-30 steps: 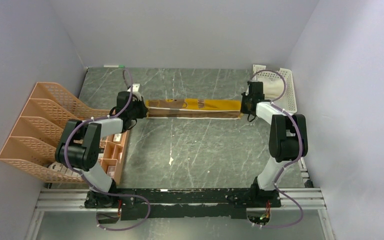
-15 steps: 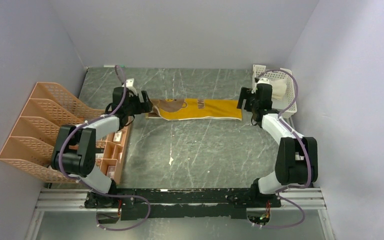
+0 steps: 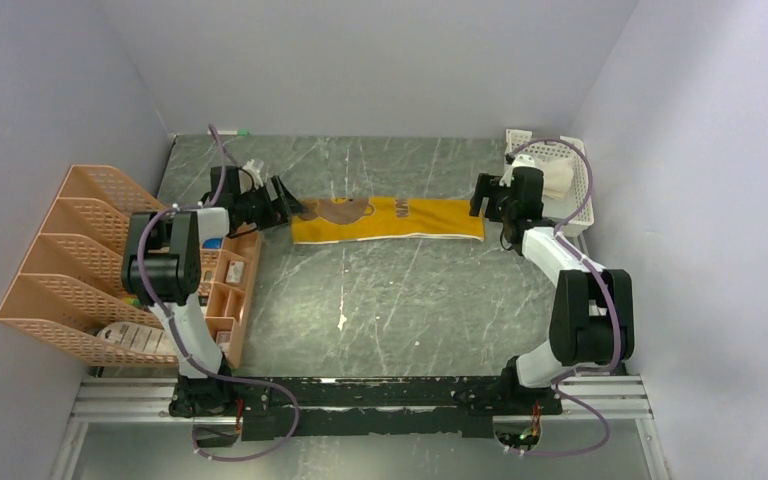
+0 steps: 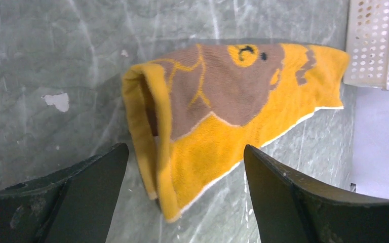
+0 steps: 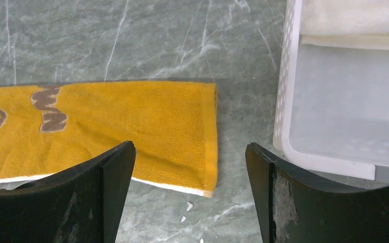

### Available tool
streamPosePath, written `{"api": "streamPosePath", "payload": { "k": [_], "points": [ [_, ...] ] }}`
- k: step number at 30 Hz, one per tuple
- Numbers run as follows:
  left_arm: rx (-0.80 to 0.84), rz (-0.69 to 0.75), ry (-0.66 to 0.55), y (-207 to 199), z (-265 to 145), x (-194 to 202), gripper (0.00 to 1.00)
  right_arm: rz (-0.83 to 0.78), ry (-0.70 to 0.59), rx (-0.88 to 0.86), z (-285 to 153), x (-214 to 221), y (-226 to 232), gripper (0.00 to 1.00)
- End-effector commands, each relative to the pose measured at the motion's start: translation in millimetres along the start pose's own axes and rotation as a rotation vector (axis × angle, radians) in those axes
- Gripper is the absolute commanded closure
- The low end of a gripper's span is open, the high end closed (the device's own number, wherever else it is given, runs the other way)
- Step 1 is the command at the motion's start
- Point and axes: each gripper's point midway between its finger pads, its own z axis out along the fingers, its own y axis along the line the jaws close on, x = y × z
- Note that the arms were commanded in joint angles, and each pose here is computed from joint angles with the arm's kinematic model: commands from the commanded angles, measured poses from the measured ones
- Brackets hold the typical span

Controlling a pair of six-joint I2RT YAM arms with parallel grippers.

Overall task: Roll the towels
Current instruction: Fold the towel at the center of the board.

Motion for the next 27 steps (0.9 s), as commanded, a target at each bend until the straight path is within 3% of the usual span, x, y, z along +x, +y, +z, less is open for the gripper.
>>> {"api": "streamPosePath", "payload": {
  "k": [1, 10, 13, 20, 22, 24, 27],
  "points": [
    [0.032, -0.065, 0.107, 9, 12, 19, 0.06, -0.003, 0.003, -0.021, 7, 3, 1, 0.2],
    [-0.184, -0.061, 0.137, 51, 19, 30, 0.25, 0.0, 0.011, -0.028, 10, 6, 2, 0.2],
    [-0.165, -0.045, 0.158, 45, 25, 36, 0.39, 0.003, 0.017, -0.032, 12, 9, 3, 0.2],
    [-0.144, -0.006, 0.209, 31, 45, 46, 0.46, -0.004, 0.035, -0.036, 14, 14, 3, 0.2],
    [-0.142, -0.005, 0.206, 30, 45, 44, 0.59, -0.007, 0.035, -0.035, 13, 14, 2, 0.2],
    [-0.149, -0.009, 0.204, 30, 44, 41, 0.89, -0.01, 0.034, -0.035, 13, 13, 2, 0.2],
    [-0.161, -0.011, 0.199, 26, 39, 29, 0.93, -0.012, 0.039, -0.037, 13, 14, 2, 0.2]
  ]
}}
